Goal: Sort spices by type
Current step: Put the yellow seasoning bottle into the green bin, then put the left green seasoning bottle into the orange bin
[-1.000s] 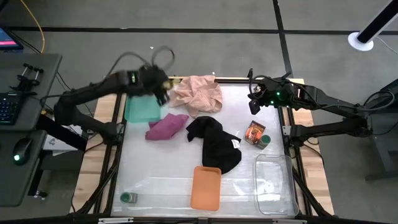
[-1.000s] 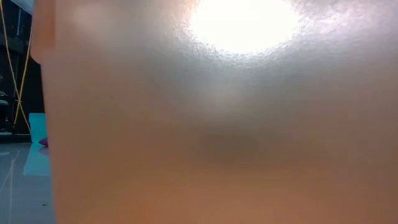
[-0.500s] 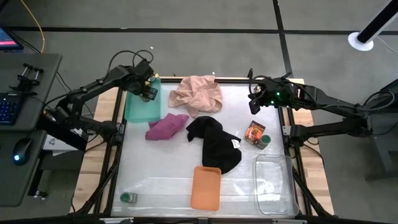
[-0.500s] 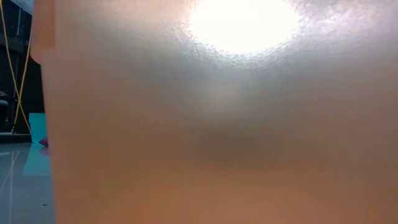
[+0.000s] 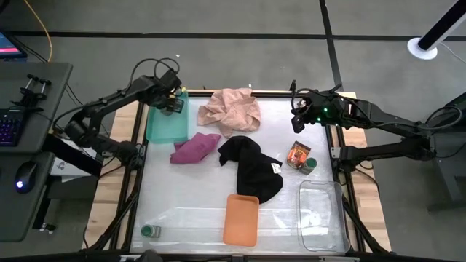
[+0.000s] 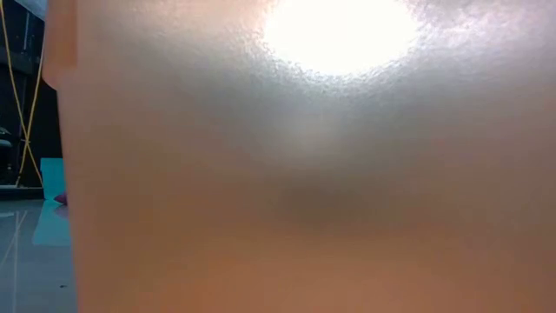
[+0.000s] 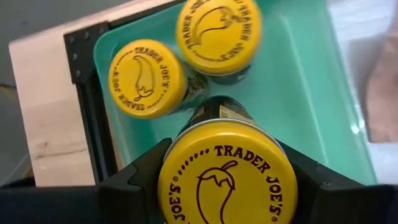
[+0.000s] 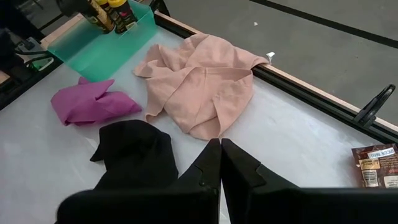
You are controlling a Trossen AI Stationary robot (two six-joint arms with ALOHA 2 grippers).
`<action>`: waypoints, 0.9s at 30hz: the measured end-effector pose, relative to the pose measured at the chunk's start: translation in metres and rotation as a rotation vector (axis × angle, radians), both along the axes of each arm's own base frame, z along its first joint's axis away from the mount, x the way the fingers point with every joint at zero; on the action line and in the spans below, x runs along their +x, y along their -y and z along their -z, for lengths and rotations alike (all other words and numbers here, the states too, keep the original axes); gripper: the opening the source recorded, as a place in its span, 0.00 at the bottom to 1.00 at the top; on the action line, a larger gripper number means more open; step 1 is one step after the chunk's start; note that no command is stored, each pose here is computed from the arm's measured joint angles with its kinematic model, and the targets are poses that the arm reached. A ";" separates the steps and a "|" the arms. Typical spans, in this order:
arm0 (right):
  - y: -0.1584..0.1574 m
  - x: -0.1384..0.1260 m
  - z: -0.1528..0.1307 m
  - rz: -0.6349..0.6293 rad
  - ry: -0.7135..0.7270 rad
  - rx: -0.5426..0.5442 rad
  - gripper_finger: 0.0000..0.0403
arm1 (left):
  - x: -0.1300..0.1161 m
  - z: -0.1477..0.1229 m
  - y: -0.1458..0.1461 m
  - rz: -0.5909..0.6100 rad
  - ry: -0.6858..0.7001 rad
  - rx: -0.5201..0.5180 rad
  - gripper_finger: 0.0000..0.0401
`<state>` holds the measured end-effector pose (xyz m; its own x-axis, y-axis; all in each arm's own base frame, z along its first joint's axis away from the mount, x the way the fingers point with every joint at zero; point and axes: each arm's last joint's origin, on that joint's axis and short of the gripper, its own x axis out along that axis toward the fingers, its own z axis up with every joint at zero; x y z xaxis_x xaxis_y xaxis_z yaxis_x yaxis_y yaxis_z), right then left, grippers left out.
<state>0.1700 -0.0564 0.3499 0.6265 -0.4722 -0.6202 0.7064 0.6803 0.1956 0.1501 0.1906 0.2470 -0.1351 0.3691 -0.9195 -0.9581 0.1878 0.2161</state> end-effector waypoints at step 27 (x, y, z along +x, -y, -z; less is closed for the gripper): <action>0.000 0.000 0.000 0.000 0.000 0.000 0.00 | 0.000 -0.039 -0.007 -0.016 0.108 0.164 0.66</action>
